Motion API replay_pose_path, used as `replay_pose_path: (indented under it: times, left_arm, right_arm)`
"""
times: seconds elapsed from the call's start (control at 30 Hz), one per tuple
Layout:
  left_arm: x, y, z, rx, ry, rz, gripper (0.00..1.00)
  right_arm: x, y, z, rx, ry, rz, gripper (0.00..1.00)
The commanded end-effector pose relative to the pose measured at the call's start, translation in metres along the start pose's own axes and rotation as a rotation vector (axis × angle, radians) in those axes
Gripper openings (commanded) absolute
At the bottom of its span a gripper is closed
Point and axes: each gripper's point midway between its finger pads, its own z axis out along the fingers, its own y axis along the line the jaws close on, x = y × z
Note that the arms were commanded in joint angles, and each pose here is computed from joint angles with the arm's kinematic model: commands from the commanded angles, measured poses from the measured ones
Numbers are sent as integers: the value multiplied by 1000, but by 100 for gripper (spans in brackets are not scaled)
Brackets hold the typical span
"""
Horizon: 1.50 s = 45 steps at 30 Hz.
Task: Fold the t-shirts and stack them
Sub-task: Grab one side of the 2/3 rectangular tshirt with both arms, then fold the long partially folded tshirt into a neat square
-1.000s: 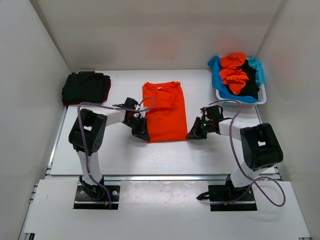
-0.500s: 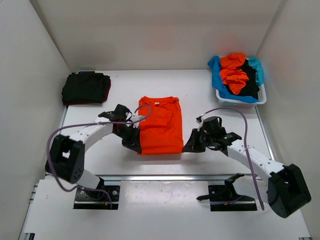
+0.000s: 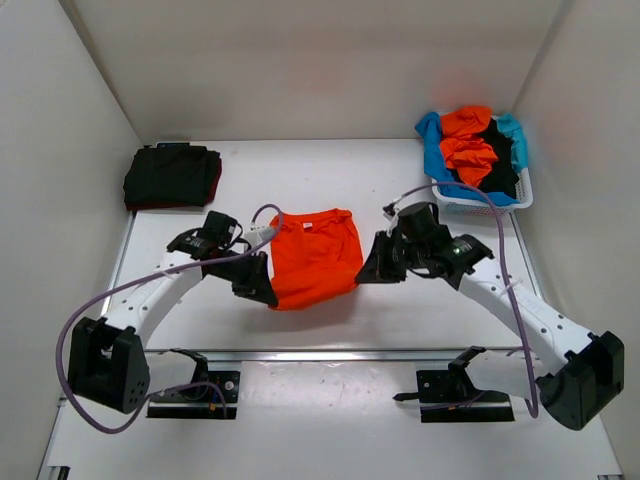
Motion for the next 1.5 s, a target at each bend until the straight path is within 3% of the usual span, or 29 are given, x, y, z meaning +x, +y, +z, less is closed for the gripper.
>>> replay_pose_path:
  times: [0.0, 0.27, 0.5, 0.87, 1.17, 1.47]
  left_arm:
    - [-27, -13, -12, 84, -38, -24, 8]
    - [-106, 20, -32, 136, -101, -210, 5]
    - [-143, 48, -27, 170, -107, -333, 4]
    - [-236, 82, -34, 204, -275, -347, 5]
    - [-268, 110, -9, 222, -293, -394, 9]
    - [-302, 131, 10, 152, -321, -313, 10]
  right_arm:
    - [-22, 7, -2, 10, 3, -14, 0]
    - [-94, 13, 28, -61, -67, -31, 0]
    - [-164, 22, 49, -117, -101, -76, 0]
    - [-219, -9, 90, -55, -96, -31, 0]
    - [-261, -51, 118, 19, -117, 30, 0]
    - [-280, -83, 126, 49, -175, 85, 0]
